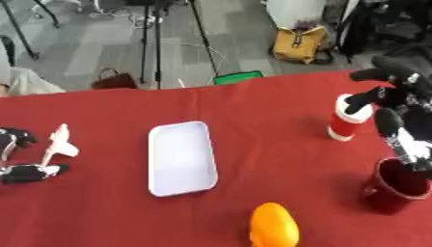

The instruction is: Pick up objects on the table and place them in the box.

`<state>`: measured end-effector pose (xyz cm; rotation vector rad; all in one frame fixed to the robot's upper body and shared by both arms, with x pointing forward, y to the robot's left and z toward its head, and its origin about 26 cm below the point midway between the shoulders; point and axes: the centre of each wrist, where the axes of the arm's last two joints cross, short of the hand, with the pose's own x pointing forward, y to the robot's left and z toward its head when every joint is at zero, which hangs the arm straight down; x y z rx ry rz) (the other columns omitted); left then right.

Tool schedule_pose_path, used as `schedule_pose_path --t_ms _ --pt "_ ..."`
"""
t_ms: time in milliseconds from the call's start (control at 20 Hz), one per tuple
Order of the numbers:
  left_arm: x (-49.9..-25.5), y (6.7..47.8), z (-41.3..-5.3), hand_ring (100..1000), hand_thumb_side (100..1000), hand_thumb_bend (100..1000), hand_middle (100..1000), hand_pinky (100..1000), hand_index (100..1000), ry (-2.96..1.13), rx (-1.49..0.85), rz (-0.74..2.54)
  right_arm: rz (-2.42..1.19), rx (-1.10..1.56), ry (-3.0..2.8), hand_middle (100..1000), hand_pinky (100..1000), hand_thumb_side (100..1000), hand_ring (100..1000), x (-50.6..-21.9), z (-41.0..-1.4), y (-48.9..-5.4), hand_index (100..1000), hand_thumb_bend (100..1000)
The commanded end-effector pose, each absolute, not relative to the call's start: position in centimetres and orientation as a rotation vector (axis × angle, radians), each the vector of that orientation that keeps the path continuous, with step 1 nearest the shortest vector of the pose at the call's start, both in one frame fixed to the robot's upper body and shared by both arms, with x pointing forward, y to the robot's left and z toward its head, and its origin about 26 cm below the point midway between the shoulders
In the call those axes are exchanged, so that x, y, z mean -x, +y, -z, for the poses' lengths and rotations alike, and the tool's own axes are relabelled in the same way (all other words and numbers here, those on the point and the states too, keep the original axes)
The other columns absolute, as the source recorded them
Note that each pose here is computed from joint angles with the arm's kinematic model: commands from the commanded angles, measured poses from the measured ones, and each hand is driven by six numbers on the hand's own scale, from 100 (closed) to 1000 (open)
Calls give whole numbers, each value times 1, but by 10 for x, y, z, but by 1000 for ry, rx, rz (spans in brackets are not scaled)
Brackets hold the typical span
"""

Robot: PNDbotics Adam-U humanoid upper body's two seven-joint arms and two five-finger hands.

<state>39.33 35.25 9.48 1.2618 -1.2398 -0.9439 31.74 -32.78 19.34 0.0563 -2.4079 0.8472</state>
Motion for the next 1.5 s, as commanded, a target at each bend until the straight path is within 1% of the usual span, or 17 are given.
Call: schedule_pose_path --t_ms 50,600,700,750,800,850,900,950,1000,1150,1200,1250,1300,1350,1400,1450,1500 --pt "-398 355 -103 685 548 983 529 581 687 -1274 -1286 919 -874 -49 -2427 814 748 462 606 -317 -202 -327 974 153" --pt "-405 352 -99 676 557 933 514 573 678 -1299 -1289 895 -879 -53 -2426 814 748 463 606 -317 -202 -327 975 154" --pt "-407 351 -98 670 554 900 508 572 671 -1300 -1286 897 -880 -54 -2426 814 748 462 605 -317 -202 -327 974 155" --pt "-408 351 -98 670 554 900 508 572 671 -1299 -1284 899 -880 -54 -2426 814 748 462 605 -317 -202 -327 974 155" --pt "-408 350 -98 663 545 858 500 573 661 -1298 -1283 902 -880 -55 -2427 814 748 462 605 -317 -202 -327 974 155" --pt "-409 350 -98 663 545 858 500 573 661 -1297 -1283 905 -880 -55 -2427 814 748 462 605 -317 -202 -327 974 155" --pt "-410 350 -98 658 536 828 503 572 656 -1296 -1284 909 -881 -55 -2427 814 748 463 605 -317 -202 -327 974 155" --pt "-410 349 -98 658 536 828 503 572 656 -1294 -1284 914 -881 -56 -2427 814 748 463 605 -318 -202 -327 974 155" --pt "-411 349 -98 654 530 801 498 570 651 -1293 -1284 918 -881 -56 -2427 814 748 463 605 -318 -202 -327 974 155" --pt "-412 348 -96 651 526 778 496 570 648 -1288 -1284 928 -883 -58 -2428 814 748 463 605 -318 -202 -326 974 156" --pt "-413 348 -95 650 528 743 493 569 646 -1287 -1283 931 -884 -58 -2428 814 748 463 605 -318 -202 -326 974 156" --pt "-413 348 -95 650 528 743 493 569 646 -1286 -1283 933 -884 -59 -2428 814 748 463 605 -318 -202 -327 974 156" --pt "-413 347 -94 648 523 703 492 569 644 -1283 -1281 935 -884 -59 -2428 814 748 464 605 -318 -202 -326 974 155" --pt "-414 347 -93 648 523 703 492 569 644 -1281 -1279 938 -884 -59 -2429 814 748 464 605 -318 -202 -326 974 155" --pt "-414 347 -92 644 504 654 487 569 639 -1281 -1277 940 -884 -60 -2429 814 748 464 605 -318 -202 -326 974 155" --pt "-414 347 -92 644 504 654 487 569 639 -1279 -1276 943 -884 -60 -2429 814 748 464 605 -318 -202 -326 974 155" --pt "-414 347 -91 639 482 612 482 568 633 -1277 -1276 945 -884 -61 -2430 814 748 463 604 -318 -202 -326 974 157"
